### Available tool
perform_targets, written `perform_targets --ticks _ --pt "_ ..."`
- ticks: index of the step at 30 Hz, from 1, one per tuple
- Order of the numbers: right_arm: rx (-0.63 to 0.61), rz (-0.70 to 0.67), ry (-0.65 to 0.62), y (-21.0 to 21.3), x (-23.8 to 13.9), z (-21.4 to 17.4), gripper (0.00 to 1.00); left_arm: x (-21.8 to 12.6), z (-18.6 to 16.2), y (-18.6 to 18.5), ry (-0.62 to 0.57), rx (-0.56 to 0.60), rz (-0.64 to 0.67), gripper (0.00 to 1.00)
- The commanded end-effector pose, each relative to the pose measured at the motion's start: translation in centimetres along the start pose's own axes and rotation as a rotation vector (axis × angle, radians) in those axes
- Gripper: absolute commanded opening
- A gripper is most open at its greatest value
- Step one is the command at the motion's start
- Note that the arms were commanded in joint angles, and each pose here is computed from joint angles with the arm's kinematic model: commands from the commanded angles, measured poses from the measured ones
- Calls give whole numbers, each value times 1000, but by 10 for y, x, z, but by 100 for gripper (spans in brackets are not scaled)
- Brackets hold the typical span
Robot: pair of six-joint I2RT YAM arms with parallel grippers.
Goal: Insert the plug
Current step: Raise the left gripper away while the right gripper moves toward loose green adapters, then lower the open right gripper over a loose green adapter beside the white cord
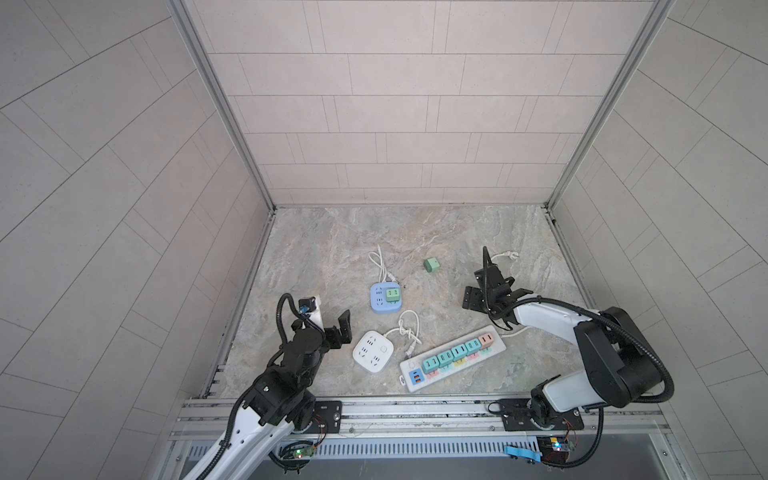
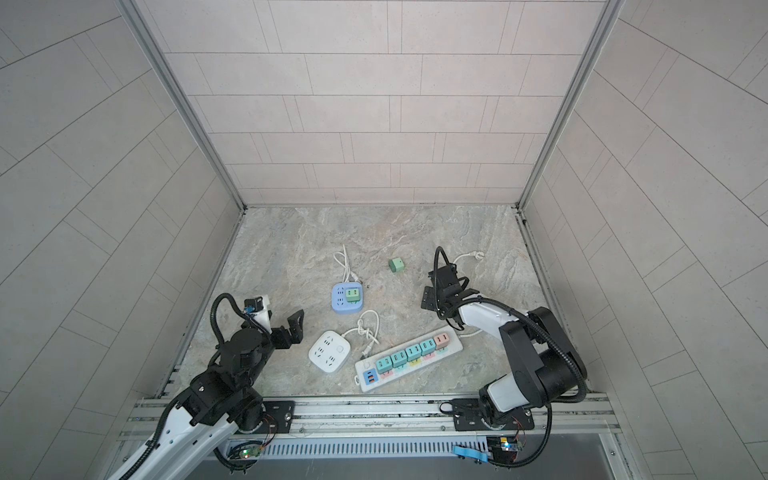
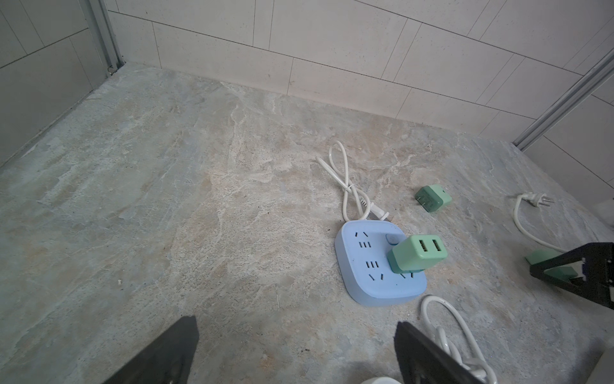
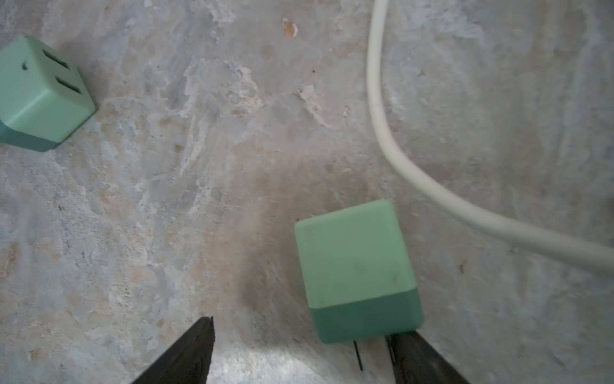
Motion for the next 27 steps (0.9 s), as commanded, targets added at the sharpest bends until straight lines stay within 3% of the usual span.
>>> perform_targets --ticks 1,11,18,27 --pt "-29 26 -22 21 2 7 83 -1 5 -1 -22 -28 -1 100" --pt "-78 -22 -60 50 13 24 80 -1 6 -2 -24 -29 -13 100" --pt "-97 -87 -148 32 -15 30 83 0 5 -3 -23 -26 -16 100" --pt "-49 -89 -162 10 -26 26 86 0 6 -4 -19 -24 -26 100"
Point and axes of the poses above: each gripper's point midway between its finger pads, its own x axis out along the fingers, its own y axis along the line the jaws close on, z = x × y, the point moved 6 cm from there along -x, back along the fingers, and after that the axes turned 10 degrees about x, right-handed, at the moved point
